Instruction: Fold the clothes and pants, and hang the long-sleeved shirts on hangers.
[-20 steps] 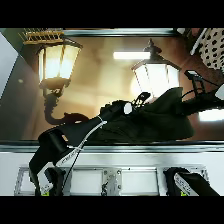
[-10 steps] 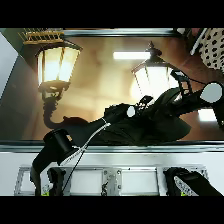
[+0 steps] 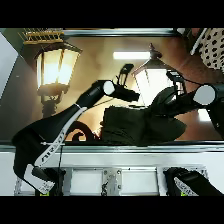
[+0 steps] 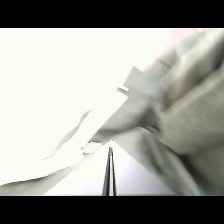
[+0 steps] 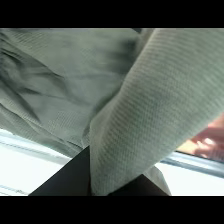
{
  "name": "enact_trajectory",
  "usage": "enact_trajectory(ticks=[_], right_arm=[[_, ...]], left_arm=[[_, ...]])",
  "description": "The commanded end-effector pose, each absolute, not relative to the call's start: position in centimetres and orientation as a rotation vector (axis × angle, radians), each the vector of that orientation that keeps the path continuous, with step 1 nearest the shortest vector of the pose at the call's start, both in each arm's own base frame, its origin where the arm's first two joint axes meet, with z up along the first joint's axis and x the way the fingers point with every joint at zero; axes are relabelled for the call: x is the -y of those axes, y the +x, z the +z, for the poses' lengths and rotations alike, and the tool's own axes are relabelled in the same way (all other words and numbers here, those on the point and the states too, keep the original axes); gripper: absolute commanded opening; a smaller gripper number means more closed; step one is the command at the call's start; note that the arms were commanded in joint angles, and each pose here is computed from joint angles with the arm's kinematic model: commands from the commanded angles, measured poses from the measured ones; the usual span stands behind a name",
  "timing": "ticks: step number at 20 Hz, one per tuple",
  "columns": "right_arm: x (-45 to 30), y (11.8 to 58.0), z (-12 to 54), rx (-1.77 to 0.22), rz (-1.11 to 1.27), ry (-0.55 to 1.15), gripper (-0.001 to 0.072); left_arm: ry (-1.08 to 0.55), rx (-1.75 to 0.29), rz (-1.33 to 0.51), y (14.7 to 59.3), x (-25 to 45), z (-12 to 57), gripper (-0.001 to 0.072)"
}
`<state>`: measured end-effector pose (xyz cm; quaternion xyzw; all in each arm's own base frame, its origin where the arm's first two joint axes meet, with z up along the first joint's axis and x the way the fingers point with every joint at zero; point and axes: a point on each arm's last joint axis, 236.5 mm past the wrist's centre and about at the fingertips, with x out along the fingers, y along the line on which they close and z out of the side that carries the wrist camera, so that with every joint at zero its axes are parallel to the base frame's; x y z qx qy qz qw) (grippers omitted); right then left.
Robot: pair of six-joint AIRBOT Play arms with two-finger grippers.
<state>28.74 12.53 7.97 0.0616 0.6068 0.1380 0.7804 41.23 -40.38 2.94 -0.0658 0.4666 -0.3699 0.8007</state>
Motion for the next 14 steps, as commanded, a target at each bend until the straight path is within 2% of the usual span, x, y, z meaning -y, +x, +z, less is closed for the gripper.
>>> enact_trajectory(ticks=[1,5,6,7,8,9,11,14], right_arm=[[-16.7,29.4,7.8,-1.267,0.356,0.142,0.005],[-26.6,28.8,4.8,-1.261,0.559,0.11,0.0051],[-29.6,28.7,3.7,-1.236,0.607,0.11,0.008],[-33.4,29.0,2.9,-1.184,0.662,0.142,0.0333],[-37.2,29.1,2.4,-1.123,0.729,0.176,0.0627],[-40.7,28.5,2.5,-1.066,0.808,0.195,0.0712],[-44.7,26.7,3.3,-0.998,0.951,0.115,0.071],[-42.7,26.9,5.0,-0.975,0.95,0.024,0.07]], left_arm=[[-0.134,-0.933,-0.696,45.0,33.9,6.6,0.0007],[-0.161,-0.88,-0.604,47.4,26.9,10.4,0.0007],[-0.169,-0.865,-0.581,47.8,25.1,11.5,0.0007],[-0.18,-0.849,-0.555,48.1,23.2,12.6,0.0007],[-0.191,-0.834,-0.531,48.3,21.6,13.7,0.0007],[-0.202,-0.815,-0.505,48.5,19.8,14.8,0.0007],[-0.22,-0.785,-0.458,48.6,16.7,16.6,0.0007],[-0.242,-0.759,-0.403,47.6,13.7,17.5,0.0007]])
